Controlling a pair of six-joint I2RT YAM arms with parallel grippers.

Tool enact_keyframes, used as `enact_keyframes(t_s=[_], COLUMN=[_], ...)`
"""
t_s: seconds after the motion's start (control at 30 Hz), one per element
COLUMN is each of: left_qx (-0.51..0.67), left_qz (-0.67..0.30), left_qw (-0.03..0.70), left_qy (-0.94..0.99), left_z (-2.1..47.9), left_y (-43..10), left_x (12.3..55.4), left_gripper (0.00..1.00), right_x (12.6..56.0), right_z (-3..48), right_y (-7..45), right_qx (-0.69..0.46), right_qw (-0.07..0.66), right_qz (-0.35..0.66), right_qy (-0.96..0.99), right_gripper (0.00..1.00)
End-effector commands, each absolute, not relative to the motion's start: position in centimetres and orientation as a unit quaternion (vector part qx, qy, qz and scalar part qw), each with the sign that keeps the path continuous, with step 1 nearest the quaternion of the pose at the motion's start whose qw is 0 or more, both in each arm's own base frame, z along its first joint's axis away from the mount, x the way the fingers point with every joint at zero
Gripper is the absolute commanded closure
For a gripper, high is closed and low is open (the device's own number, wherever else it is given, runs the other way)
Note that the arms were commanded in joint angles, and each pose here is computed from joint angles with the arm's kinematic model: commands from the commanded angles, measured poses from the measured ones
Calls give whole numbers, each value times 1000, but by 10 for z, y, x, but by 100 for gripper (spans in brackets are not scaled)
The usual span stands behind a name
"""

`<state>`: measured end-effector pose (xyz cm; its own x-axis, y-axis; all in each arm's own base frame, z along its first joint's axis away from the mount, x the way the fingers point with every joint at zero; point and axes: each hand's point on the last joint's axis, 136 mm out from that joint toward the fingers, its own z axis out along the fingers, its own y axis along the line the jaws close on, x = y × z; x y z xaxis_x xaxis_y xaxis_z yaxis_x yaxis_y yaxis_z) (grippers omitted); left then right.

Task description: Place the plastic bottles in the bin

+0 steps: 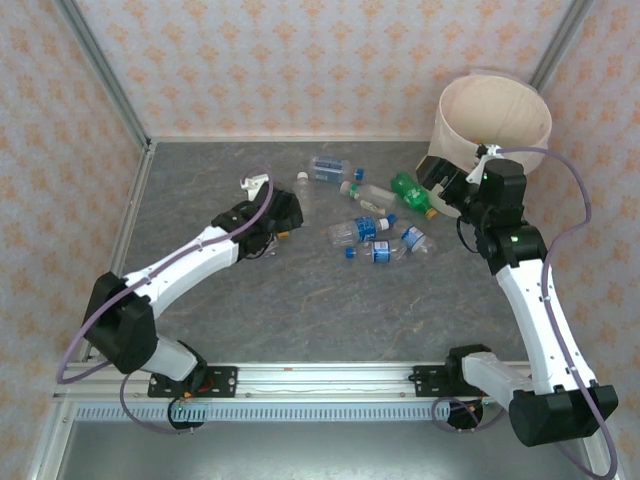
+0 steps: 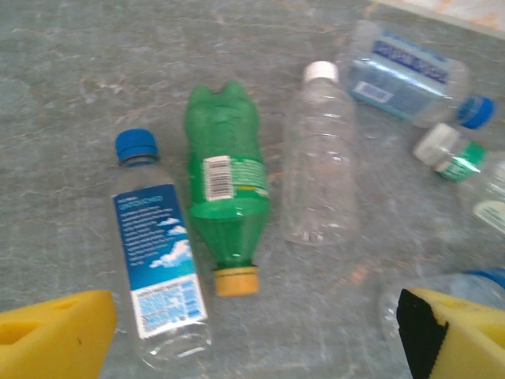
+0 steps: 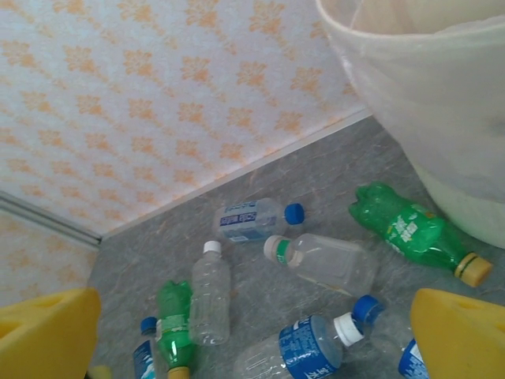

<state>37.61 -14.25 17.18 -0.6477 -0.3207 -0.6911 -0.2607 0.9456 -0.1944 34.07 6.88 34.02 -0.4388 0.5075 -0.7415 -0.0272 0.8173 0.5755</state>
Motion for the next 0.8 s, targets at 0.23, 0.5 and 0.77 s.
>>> enact_keyframes(t_s=[0.23,0.5,0.77], left_qx=[-197,-186,-200], left_qz=[27,53,54], left_qw=[297,247,230], left_qy=[934,950,951], left_z=[124,87,70], left_y=[-111,-110,-103], left_x=[388,395,393], left_gripper=[9,12,18], right_x=[330,320,318], right_z=[375,379,376], right_y=[81,76,77], right_qx=[88,82,78], right_qw=[550,565,562], right_qz=[282,268,261], right_qy=[782,776,781], right_gripper=[0,0,0])
